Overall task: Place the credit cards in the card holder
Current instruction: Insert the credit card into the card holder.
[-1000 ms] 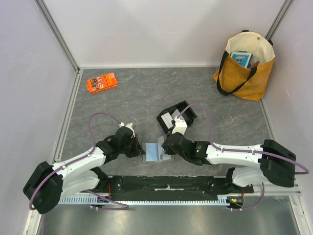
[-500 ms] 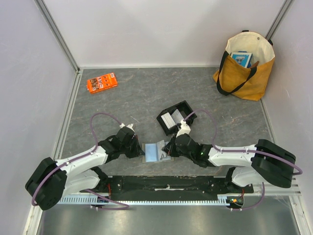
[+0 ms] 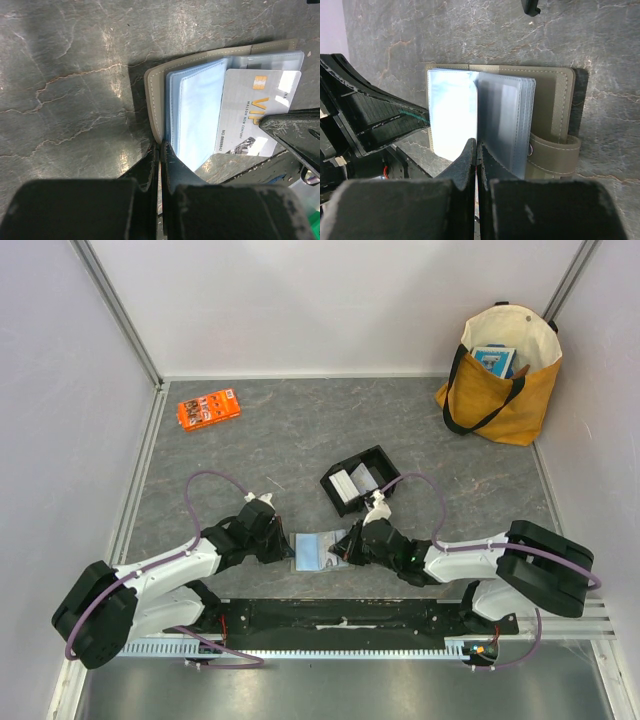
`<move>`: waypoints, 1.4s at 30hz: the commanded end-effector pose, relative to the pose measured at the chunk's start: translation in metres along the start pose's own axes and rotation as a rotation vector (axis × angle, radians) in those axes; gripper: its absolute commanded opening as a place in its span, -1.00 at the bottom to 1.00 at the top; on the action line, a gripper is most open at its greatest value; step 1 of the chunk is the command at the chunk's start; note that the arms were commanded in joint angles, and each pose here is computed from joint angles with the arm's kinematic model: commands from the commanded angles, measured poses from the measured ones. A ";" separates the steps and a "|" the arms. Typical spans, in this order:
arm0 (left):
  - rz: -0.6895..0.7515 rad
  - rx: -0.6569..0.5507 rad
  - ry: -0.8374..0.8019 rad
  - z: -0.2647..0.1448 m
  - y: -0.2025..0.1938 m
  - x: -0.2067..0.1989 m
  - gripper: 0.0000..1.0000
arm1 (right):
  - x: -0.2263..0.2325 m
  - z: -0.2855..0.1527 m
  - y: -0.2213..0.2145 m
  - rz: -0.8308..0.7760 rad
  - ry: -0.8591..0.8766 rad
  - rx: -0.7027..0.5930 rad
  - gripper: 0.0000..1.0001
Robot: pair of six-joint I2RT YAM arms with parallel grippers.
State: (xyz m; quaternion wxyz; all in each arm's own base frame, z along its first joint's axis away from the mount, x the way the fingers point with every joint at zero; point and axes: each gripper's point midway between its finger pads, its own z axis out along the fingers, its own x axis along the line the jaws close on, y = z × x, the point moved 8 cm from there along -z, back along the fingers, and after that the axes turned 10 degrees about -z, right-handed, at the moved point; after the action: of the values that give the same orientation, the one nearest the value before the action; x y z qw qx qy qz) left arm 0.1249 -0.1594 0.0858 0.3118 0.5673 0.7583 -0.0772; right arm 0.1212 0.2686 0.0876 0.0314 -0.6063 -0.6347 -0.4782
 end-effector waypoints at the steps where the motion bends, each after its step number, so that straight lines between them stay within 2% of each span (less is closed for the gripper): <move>1: -0.004 -0.004 -0.001 0.003 -0.001 0.002 -0.96 | -0.002 0.002 -0.002 0.058 0.029 -0.018 -1.00; 17: -0.004 -0.004 -0.005 0.004 -0.002 0.003 -0.96 | 0.002 0.008 -0.012 0.108 0.099 0.027 -1.00; 32: -0.001 0.000 -0.011 0.003 -0.003 0.002 -0.96 | -0.015 0.015 0.008 0.041 -0.009 -0.052 -1.00; 38: 0.001 0.004 -0.009 0.004 -0.002 0.002 -0.96 | -0.009 0.023 0.003 0.027 0.021 0.014 -1.00; 42: 0.000 0.005 -0.019 0.004 -0.002 0.000 -0.97 | -0.010 0.023 -0.007 0.078 0.028 0.042 -1.00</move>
State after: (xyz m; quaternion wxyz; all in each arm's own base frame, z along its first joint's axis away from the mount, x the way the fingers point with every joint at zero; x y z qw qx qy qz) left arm 0.1256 -0.1588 0.0829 0.3145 0.5657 0.7587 -0.0733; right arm 0.1351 0.2756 0.0737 0.0604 -0.6148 -0.6150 -0.4901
